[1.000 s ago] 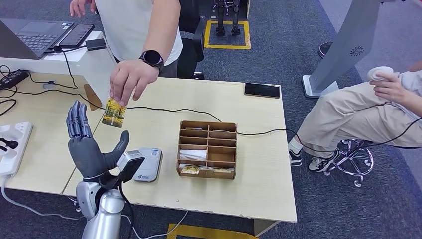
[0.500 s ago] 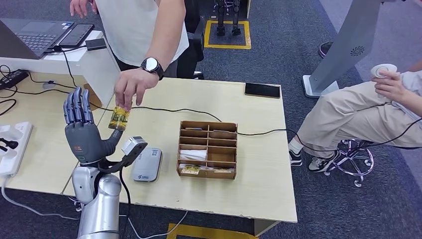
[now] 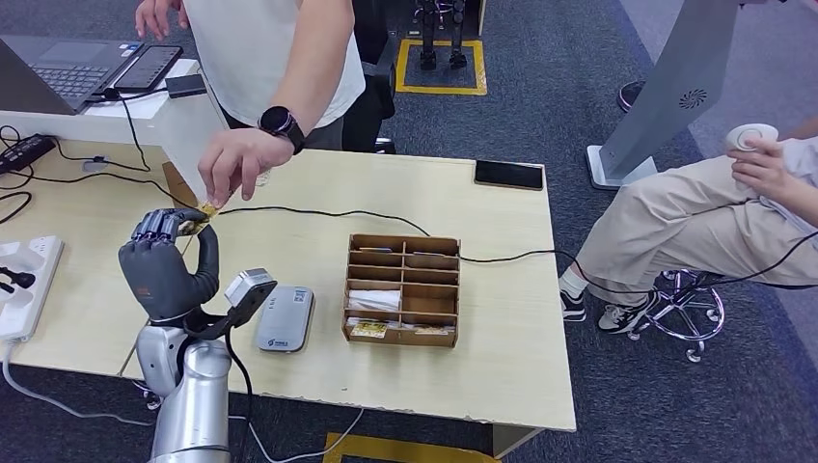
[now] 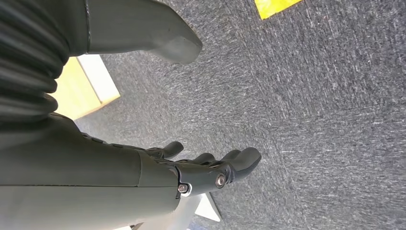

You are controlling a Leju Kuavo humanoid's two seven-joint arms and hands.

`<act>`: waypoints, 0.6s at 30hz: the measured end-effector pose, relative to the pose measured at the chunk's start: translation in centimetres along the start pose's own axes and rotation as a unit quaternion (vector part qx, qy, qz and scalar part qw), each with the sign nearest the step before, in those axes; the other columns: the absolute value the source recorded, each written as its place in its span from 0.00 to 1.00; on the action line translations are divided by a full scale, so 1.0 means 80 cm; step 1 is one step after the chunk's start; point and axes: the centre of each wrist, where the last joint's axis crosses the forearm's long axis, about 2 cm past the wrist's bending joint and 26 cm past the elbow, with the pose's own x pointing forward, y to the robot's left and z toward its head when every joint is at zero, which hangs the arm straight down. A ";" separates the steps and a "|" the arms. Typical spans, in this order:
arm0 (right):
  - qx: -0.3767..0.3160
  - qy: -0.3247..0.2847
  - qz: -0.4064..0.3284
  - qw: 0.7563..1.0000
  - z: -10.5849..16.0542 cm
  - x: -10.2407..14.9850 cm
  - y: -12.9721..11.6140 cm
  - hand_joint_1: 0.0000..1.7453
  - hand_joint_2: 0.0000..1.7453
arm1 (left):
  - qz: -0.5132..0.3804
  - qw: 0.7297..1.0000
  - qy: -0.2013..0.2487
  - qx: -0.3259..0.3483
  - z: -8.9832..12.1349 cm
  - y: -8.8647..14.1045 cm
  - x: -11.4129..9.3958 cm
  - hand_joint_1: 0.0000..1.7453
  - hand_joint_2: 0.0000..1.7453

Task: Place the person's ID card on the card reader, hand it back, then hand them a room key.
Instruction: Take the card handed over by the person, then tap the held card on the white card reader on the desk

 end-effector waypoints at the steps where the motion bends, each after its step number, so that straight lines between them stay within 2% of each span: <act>1: 0.000 -0.001 0.000 1.000 0.000 0.000 0.000 0.00 1.00 | 0.001 1.000 0.001 0.001 0.000 0.000 0.000 1.00 1.00; 18: 0.018 0.005 -0.012 1.000 0.001 0.000 0.003 0.00 1.00 | -0.006 1.000 -0.005 0.025 -0.008 0.013 0.000 1.00 1.00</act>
